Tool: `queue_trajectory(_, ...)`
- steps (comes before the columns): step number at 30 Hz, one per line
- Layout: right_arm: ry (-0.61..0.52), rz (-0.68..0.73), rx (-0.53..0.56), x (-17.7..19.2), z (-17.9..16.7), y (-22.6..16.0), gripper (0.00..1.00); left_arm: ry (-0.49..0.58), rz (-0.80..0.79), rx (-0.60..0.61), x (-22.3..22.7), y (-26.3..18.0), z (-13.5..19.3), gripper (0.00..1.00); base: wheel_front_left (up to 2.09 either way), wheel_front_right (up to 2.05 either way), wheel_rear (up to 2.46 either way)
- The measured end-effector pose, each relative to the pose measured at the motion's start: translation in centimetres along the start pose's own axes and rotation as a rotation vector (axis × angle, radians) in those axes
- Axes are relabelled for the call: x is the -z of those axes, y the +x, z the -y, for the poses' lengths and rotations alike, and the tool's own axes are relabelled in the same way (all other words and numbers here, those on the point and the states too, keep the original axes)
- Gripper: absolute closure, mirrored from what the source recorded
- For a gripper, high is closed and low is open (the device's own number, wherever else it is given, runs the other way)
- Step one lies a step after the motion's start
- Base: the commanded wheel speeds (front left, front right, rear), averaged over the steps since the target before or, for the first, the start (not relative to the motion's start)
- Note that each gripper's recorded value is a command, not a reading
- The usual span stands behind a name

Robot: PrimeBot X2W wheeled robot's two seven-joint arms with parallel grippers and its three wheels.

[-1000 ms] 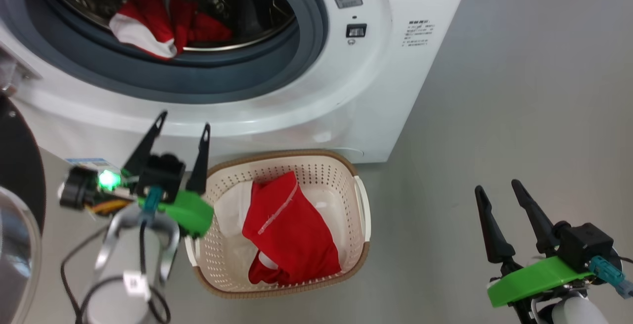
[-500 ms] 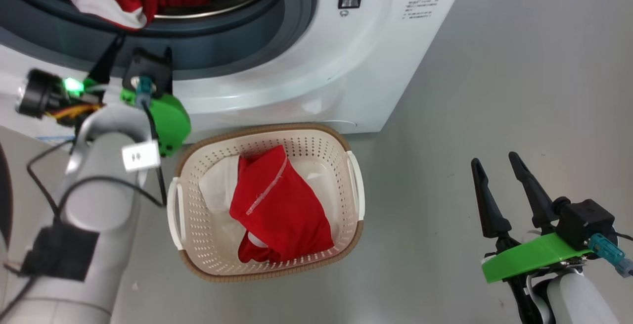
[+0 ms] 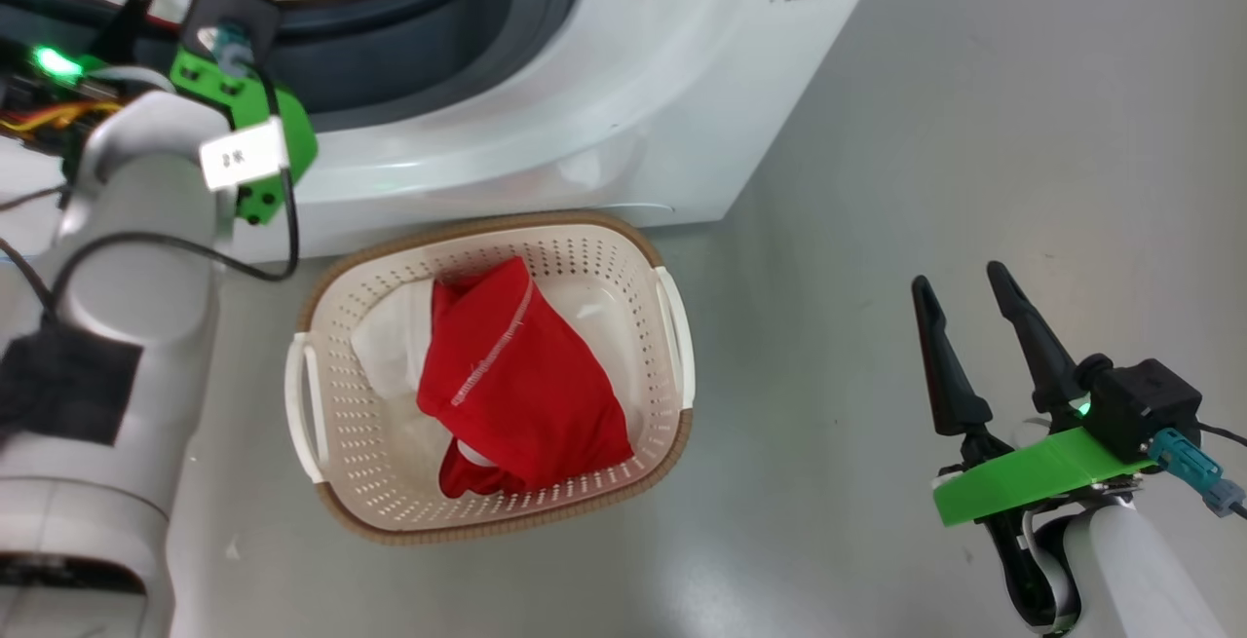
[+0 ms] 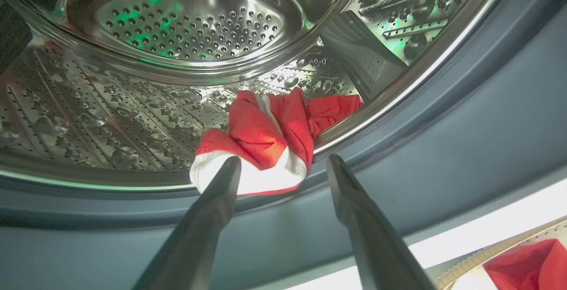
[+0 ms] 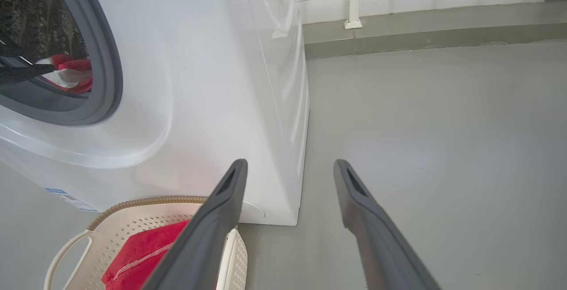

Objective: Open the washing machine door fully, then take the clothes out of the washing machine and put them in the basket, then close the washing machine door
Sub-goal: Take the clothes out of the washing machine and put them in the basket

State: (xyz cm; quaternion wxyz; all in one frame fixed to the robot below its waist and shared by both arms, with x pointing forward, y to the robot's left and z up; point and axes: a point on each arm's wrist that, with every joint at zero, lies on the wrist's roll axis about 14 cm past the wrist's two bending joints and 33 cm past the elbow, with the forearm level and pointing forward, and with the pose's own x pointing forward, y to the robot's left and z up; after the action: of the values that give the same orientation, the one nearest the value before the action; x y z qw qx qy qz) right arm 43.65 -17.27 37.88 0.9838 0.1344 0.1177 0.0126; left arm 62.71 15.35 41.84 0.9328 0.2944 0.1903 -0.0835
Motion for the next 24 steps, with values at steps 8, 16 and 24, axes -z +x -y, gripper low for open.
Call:
queue_trajectory(8,0.004,-0.014,0.02,0.6,0.7,0.3,0.0,0.032,-0.073,-0.013,1.0,1.8,0.3,0.0,0.0,0.0,0.0)
queue_trajectory(16,0.0,-0.03,0.044,1.2,1.6,0.2,0.0,0.046,-0.112,-0.03,1.6,3.1,0.6,0.0,0.0,0.0,0.0)
queue_trajectory(24,-0.003,-0.024,0.048,1.0,1.8,0.6,0.0,0.057,-0.144,-0.044,2.4,3.8,0.3,0.0,0.0,0.0,0.0)
